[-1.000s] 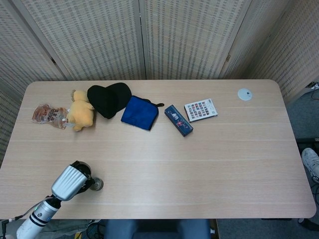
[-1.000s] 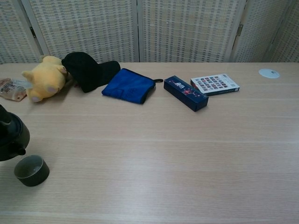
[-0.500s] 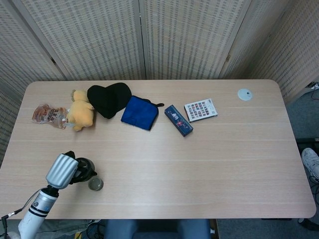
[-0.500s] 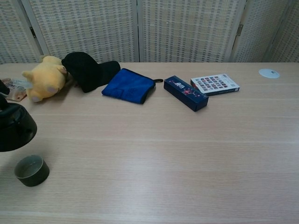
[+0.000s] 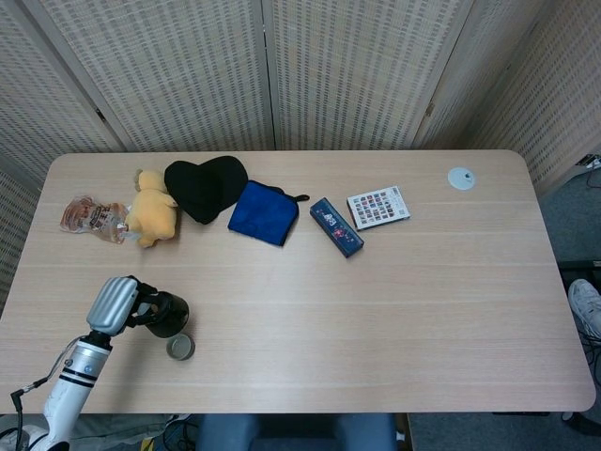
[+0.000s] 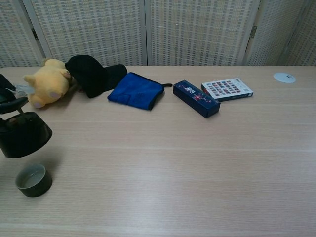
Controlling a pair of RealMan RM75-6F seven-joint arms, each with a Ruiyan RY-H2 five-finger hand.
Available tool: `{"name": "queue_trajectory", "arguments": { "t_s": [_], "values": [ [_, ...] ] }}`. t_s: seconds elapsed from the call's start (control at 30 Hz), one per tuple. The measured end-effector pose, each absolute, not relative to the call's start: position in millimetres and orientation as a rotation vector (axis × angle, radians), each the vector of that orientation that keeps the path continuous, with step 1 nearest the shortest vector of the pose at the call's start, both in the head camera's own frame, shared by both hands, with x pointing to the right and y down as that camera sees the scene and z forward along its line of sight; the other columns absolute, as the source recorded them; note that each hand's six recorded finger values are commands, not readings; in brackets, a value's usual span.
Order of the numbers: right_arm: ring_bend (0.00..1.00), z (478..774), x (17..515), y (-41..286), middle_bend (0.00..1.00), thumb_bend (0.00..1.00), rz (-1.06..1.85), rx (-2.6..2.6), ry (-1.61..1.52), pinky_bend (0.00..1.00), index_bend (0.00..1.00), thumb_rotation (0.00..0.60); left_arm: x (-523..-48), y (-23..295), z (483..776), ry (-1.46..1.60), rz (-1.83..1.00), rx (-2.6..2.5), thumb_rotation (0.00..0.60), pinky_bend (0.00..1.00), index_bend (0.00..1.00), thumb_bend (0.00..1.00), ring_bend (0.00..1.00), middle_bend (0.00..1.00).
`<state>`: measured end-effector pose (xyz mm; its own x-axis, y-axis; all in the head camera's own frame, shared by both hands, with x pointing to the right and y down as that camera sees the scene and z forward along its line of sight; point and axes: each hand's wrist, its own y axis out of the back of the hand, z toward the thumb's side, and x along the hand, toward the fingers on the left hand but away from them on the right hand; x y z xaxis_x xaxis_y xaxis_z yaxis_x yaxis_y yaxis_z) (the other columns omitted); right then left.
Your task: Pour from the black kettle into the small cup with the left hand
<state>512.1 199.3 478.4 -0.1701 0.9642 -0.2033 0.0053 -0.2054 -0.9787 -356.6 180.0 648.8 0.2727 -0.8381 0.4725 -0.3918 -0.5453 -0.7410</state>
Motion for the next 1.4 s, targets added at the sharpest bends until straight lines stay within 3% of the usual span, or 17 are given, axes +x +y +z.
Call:
{"name": "queue_trajectory", "arguments": {
  "t_s": [0.3,0.53,1.4],
  "values": [
    [0.12,482.1,513.1,197.4,0.24,0.13,1.503,-1.272,-1.217,0.0,0.22,0.6,-369.4,170.3,666.0,1.169,-1.294,-2.063,0.345,0.58,1.0,0.3,1.0,1.0],
    [0.12,485.5,513.9,195.4,0.24,0.13,1.507,-1.277,-1.214,0.0,0.22,0.6,-375.7,164.2,675.1,1.157,-1.328,-2.02,0.252,0.58,1.0,0.25,1.0,1.0],
    [0.12,493.1,521.2,194.9,0.24,0.13,1.531,-1.281,-1.216,0.0,0.22,0.6,-383.7,161.2,703.4,0.945,-1.386,-1.852,0.228,0.57,1.0,0.24,0.96,1.0]
  ]
}}
